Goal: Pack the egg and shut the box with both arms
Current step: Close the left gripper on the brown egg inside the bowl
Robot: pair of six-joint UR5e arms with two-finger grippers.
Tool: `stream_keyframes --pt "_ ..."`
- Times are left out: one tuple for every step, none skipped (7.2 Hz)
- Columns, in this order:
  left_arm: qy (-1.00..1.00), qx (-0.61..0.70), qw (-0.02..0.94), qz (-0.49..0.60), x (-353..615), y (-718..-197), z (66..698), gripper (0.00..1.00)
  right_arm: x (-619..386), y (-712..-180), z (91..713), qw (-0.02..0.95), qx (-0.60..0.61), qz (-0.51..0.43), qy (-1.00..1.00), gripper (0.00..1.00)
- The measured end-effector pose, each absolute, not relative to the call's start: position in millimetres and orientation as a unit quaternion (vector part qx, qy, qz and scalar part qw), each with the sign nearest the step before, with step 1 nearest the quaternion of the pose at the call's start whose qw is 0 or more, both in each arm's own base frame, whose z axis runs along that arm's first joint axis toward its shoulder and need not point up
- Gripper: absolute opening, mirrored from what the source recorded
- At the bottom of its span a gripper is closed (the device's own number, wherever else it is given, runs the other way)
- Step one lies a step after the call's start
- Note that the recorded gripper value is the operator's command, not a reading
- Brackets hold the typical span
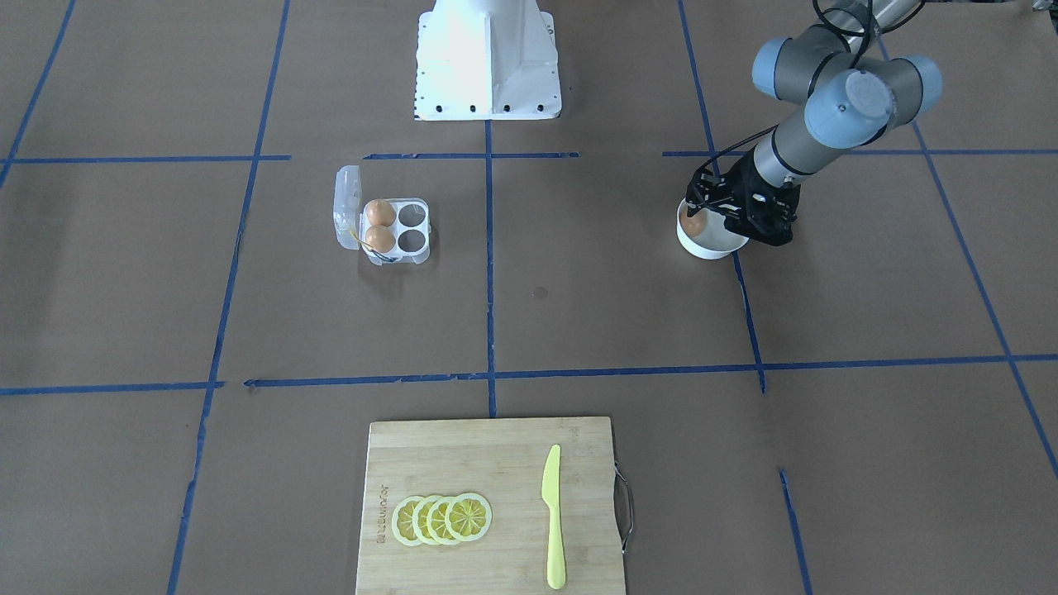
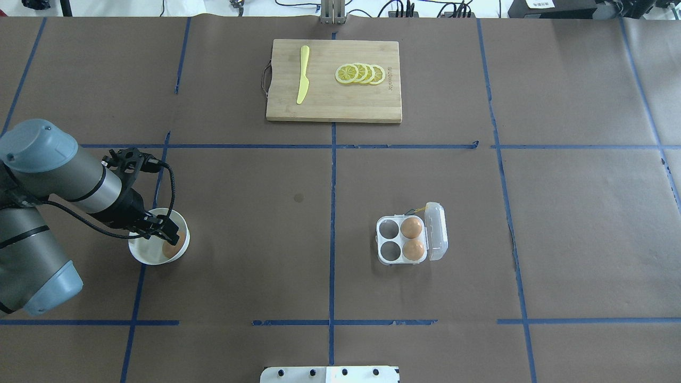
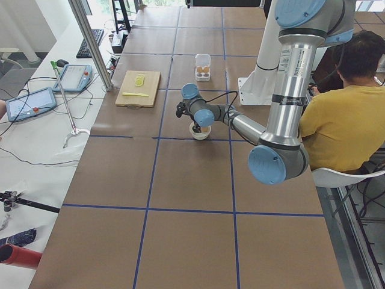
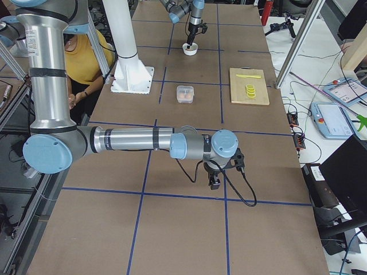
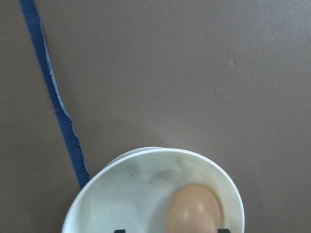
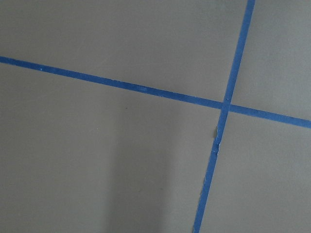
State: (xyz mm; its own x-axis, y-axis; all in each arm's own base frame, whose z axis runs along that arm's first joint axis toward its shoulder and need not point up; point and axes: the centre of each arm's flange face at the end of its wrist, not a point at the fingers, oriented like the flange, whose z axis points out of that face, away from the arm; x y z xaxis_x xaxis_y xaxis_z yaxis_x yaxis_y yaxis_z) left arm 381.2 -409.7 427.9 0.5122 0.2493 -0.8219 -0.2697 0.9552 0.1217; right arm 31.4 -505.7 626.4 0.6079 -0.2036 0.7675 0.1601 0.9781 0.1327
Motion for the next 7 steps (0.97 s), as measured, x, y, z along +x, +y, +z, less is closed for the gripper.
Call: stream_keyframes --pt "0.47 -0.011 0.87 0.15 383.3 -410.6 428.4 0.7 31.1 -505.9 626.4 0.896 0.025 -0.102 -0.431 1.0" --pt "0.47 -0.012 0.87 0.15 384.1 -411.0 429.0 0.7 30.9 -506.0 626.4 0.896 0.025 -0.102 -0.431 1.0" --pt "0.47 -0.012 0.869 0.152 386.5 -410.7 428.3 0.7 30.9 -506.0 626.4 0.896 0.025 -0.102 -0.431 1.0" --pt "0.47 -0.014 0.869 0.155 391.8 -409.9 427.0 0.7 30.9 -506.2 626.2 0.896 0.025 -0.102 -0.431 1.0" --pt "0.47 -0.016 0.868 0.158 397.3 -408.6 427.4 0.67 30.8 -506.5 626.1 0.896 0.025 -0.102 -0.431 1.0" --pt "0.469 -0.018 0.869 0.159 400.3 -407.8 428.3 0.64 30.8 -506.5 626.7 0.896 0.025 -0.101 -0.431 1.0" --pt "0.468 -0.018 0.869 0.16 401.7 -407.3 429.0 0.6 30.8 -506.6 627.0 0.896 0.024 -0.101 -0.431 1.0"
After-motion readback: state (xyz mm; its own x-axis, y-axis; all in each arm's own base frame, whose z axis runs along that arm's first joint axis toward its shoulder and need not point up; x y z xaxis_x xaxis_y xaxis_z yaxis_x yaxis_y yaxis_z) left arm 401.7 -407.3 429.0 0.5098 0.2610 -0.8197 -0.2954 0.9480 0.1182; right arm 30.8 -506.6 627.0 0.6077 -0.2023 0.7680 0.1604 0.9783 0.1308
